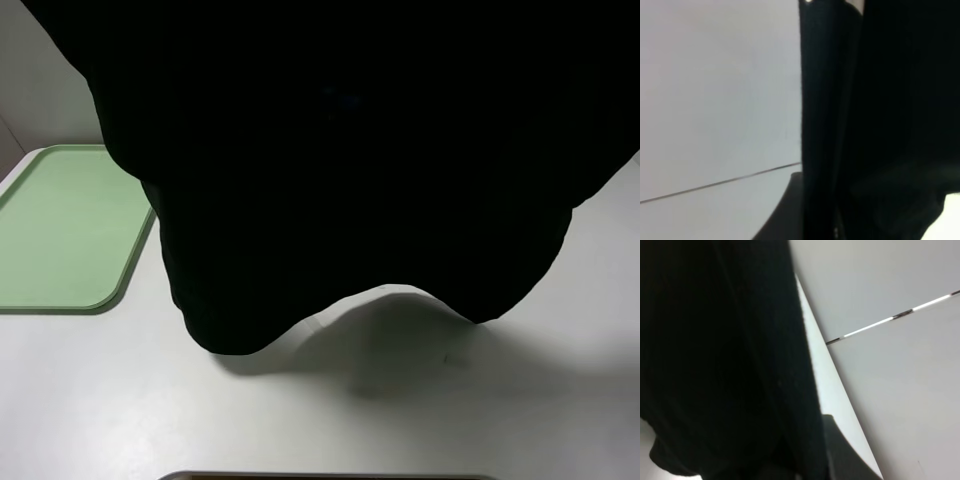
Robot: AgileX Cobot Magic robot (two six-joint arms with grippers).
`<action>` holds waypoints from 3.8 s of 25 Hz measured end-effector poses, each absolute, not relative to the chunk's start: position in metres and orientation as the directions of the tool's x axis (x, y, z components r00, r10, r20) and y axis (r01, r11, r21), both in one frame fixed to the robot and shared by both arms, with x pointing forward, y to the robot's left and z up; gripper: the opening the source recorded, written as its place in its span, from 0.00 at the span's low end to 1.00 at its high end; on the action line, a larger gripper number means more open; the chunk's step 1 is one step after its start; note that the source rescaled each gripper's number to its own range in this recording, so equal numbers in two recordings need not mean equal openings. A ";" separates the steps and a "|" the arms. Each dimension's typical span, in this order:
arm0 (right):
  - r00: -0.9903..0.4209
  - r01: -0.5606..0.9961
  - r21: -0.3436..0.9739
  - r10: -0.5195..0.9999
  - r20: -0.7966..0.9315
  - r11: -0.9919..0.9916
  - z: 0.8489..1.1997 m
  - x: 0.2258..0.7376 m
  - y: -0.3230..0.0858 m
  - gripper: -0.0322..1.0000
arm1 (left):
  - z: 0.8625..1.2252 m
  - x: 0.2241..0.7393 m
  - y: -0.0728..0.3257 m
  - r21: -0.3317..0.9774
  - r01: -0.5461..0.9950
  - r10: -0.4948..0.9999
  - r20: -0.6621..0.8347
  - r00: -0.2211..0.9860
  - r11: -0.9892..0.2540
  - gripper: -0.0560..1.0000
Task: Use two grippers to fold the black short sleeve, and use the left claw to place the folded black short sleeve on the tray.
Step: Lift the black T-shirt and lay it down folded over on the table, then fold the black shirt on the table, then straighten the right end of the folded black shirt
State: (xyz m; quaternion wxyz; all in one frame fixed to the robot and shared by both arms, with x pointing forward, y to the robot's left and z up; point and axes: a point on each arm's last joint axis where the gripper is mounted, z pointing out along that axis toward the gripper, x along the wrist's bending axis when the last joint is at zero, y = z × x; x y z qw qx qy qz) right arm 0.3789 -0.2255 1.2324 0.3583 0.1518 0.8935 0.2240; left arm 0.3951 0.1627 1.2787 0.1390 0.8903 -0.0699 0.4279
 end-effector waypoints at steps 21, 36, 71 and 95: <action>-0.536 0.257 0.405 0.478 -0.696 0.878 1.121 0.596 -0.228 0.03 | 1.160 0.596 0.142 0.112 0.020 0.099 0.760 0.642 -0.993 0.06; -0.654 0.459 0.363 0.585 -0.480 0.811 1.021 0.621 -0.239 0.03 | 1.024 0.631 0.136 0.332 0.262 0.402 0.484 0.777 -0.906 0.06; -0.609 0.562 0.376 0.676 -0.415 0.736 0.968 0.607 -0.257 0.17 | 0.933 0.617 0.166 0.330 0.014 0.235 0.642 0.729 -0.944 0.12; -0.487 0.635 0.449 0.776 -0.400 0.629 1.055 0.555 -0.274 1.00 | 1.001 0.595 0.191 0.358 0.056 0.309 0.705 0.638 -0.932 1.00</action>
